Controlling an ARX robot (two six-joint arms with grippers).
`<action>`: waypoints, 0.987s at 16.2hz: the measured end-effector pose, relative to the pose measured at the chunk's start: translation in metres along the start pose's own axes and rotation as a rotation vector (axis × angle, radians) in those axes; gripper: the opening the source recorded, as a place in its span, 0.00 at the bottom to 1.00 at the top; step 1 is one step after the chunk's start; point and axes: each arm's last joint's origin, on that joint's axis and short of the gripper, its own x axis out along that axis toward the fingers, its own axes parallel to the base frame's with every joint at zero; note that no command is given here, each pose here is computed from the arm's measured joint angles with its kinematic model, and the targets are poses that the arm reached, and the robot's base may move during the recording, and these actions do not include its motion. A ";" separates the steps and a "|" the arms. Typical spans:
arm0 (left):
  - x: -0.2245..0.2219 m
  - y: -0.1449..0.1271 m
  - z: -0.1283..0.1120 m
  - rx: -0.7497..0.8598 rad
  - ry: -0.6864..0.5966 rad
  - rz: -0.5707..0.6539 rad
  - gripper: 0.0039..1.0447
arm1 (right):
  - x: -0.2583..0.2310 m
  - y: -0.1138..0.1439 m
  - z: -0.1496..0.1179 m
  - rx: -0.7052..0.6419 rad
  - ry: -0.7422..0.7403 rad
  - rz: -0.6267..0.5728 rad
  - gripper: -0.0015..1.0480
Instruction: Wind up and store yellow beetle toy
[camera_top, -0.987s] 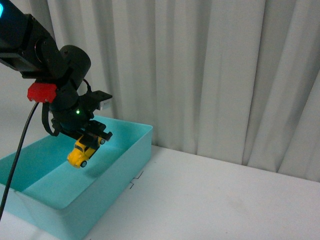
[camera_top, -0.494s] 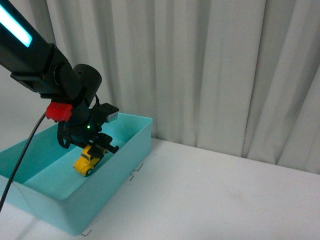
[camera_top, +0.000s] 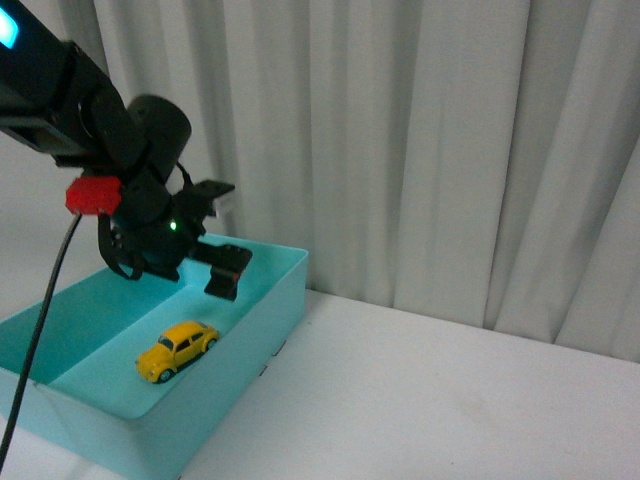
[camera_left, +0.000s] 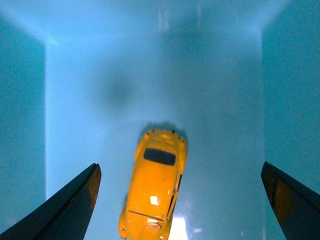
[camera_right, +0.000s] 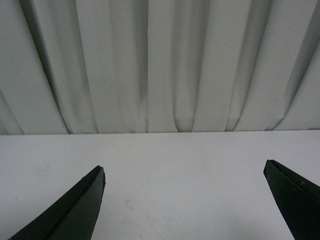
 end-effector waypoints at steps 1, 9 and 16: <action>-0.023 0.007 0.003 -0.017 -0.083 0.003 0.94 | 0.000 0.000 0.000 0.000 0.000 0.000 0.94; -0.156 0.027 -0.014 -0.055 -0.396 0.070 0.94 | 0.000 0.000 0.000 0.000 0.000 0.000 0.94; -0.201 -0.045 -0.110 -0.065 -1.005 -0.084 0.30 | 0.000 0.000 0.000 0.000 0.000 0.000 0.94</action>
